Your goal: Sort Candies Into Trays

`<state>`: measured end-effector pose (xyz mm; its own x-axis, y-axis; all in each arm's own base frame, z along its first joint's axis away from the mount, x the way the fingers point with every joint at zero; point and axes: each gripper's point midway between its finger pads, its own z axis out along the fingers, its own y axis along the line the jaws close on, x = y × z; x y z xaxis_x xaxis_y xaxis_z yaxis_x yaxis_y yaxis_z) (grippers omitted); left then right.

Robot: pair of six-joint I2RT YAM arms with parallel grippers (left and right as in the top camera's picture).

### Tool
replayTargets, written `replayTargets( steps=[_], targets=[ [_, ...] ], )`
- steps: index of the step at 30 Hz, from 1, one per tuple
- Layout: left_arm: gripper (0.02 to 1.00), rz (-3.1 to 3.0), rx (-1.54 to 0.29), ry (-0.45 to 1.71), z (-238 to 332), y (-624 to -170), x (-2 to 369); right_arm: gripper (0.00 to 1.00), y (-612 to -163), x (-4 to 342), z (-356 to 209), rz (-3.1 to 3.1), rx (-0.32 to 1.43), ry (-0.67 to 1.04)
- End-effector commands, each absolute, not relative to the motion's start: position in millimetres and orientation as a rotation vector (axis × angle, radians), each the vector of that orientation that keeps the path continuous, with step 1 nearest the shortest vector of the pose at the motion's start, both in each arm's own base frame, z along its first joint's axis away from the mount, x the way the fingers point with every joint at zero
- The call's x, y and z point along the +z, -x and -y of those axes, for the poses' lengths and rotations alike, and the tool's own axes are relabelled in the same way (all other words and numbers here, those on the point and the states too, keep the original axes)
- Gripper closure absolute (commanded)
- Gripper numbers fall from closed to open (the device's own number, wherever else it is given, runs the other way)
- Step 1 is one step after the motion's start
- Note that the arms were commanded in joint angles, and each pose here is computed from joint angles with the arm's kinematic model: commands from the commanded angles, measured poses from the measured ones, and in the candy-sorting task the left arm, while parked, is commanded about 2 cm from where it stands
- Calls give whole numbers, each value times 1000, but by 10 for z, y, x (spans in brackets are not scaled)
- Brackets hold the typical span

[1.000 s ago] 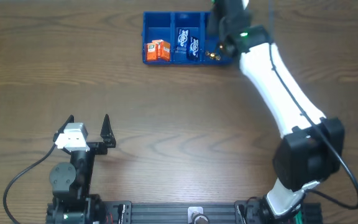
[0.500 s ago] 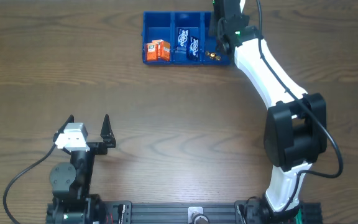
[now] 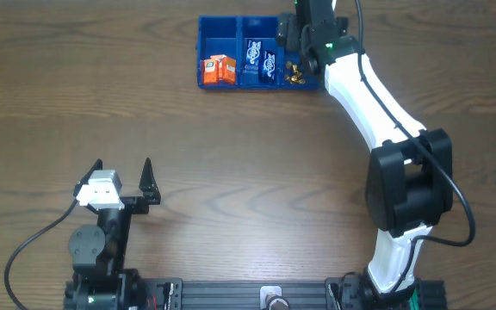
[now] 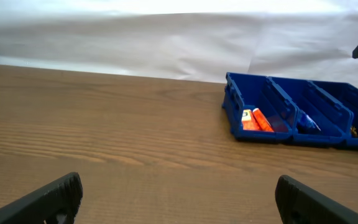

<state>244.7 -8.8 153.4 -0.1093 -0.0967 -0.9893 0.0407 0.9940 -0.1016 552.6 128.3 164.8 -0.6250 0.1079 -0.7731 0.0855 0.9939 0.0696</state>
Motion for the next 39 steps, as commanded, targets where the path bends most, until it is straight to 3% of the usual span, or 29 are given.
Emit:
replayTargets(
  steps=[1,9,15,18,24,27,33,39],
  targets=[
    [20,-1727,-138,45,109,-2437,1369,3,-5437,2105,-1236,-2179,-3,-91],
    [23,-1727,-138,45,109,-2437,1369,3,-4848,3192,-526,-2054,-145,-93],
    [20,-1727,-137,45,108,-2437,1369,3,-4180,3512,-5,-1913,-213,-167],
    [20,-1727,-137,45,108,-2437,1369,3,-3776,3396,163,-1847,-187,-195],
    [23,-1727,-137,45,108,-2437,1369,3,-2983,2831,64,-1796,29,-89],
    [20,-1727,-138,45,109,-2437,1368,3,-2709,2622,64,-1740,52,-78],
    [20,-1727,-138,45,109,-2437,1369,3,-2471,2207,51,-1691,95,-121],
    [20,-1727,-137,45,108,-2437,1369,3,-2390,2004,43,-1648,97,-116]
  ],
)
